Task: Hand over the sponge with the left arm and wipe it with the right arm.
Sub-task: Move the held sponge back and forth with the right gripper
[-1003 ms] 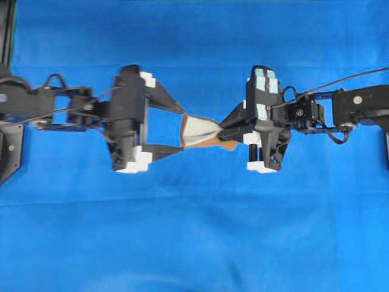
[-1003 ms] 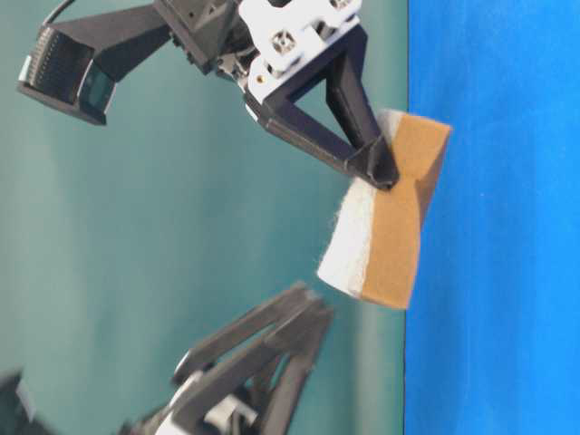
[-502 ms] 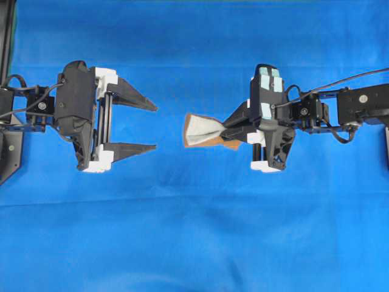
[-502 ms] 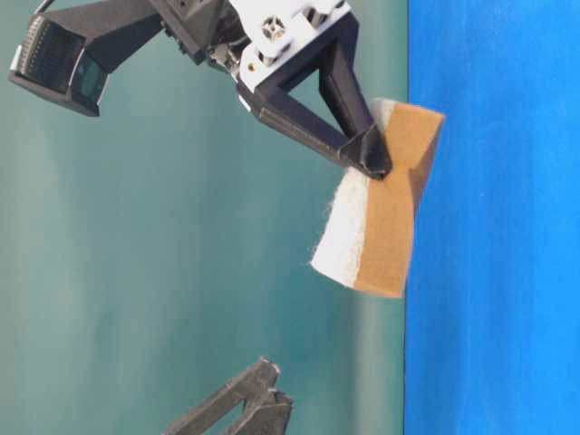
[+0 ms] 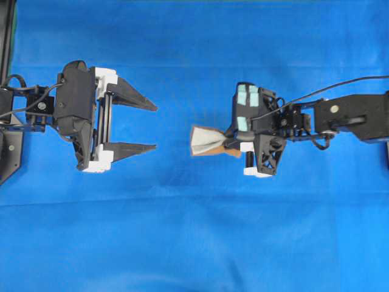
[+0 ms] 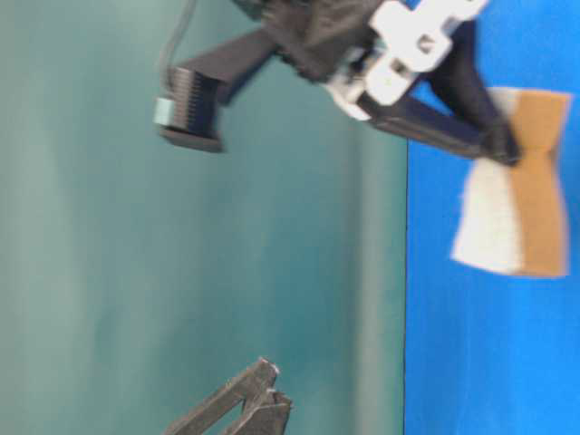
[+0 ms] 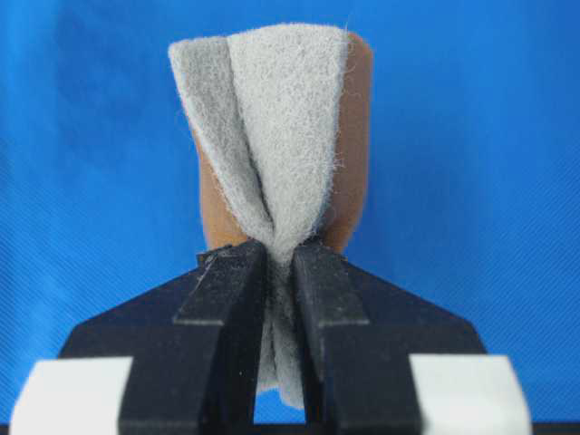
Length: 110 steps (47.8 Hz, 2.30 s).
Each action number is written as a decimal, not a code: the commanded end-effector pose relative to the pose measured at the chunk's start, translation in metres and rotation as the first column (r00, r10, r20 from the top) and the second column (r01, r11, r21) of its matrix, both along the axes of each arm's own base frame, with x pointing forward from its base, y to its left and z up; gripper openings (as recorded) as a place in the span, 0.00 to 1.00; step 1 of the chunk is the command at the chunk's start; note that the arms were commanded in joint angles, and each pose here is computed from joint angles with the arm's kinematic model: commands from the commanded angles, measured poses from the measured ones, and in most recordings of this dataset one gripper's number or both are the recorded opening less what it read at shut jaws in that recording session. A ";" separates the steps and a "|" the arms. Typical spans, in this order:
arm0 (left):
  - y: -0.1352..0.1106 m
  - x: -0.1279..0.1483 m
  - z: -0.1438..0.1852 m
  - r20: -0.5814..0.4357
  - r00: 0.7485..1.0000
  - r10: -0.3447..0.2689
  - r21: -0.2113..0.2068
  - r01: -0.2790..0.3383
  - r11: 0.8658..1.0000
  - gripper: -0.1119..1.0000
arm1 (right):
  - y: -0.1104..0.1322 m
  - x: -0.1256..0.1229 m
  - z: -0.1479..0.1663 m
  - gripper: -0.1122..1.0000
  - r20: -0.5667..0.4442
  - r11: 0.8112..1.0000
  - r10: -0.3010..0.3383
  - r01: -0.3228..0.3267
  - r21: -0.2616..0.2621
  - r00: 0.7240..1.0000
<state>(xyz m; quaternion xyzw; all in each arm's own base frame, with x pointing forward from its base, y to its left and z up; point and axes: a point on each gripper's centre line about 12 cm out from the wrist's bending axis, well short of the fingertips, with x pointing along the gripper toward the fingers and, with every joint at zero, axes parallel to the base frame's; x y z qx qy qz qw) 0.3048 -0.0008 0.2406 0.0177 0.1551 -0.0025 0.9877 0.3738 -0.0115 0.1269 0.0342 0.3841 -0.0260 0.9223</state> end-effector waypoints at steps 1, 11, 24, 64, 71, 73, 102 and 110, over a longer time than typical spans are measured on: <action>-0.001 0.000 0.007 0.028 1.000 -0.003 0.000 0.003 1.000 0.88 | 0.000 0.007 0.001 0.23 0.014 1.000 -0.002 0.002 0.003 1.000; -0.001 0.000 0.008 0.029 1.000 -0.003 0.002 0.003 1.000 0.88 | -0.001 0.009 -0.013 0.23 -0.009 1.000 -0.006 0.006 0.005 1.000; 0.000 -0.002 0.008 0.031 1.000 -0.002 0.002 0.001 1.000 0.88 | -0.044 0.001 -0.017 0.23 -0.017 0.994 -0.106 0.106 -0.009 0.994; -0.001 -0.001 0.008 0.029 1.000 -0.004 0.003 0.004 1.000 0.88 | 0.001 0.009 -0.016 0.23 0.005 0.999 -0.022 0.022 0.025 1.000; 0.000 -0.002 0.008 0.031 1.000 -0.002 0.004 0.002 1.000 0.88 | 0.040 0.009 -0.007 0.23 0.031 0.997 0.043 -0.045 0.061 0.999; 0.000 -0.002 0.008 0.031 1.000 -0.002 0.004 0.002 1.000 0.88 | 0.046 0.008 -0.005 0.23 0.036 0.996 0.049 -0.051 0.072 0.998; -0.001 -0.001 0.008 0.029 1.000 -0.004 0.003 0.003 1.000 0.88 | -0.036 0.004 -0.021 0.23 -0.009 0.996 -0.092 0.092 0.003 0.996; 0.000 -0.001 0.008 0.029 1.000 -0.002 0.002 0.001 1.000 0.88 | -0.079 -0.003 -0.030 0.23 -0.032 0.985 -0.170 0.169 -0.028 0.985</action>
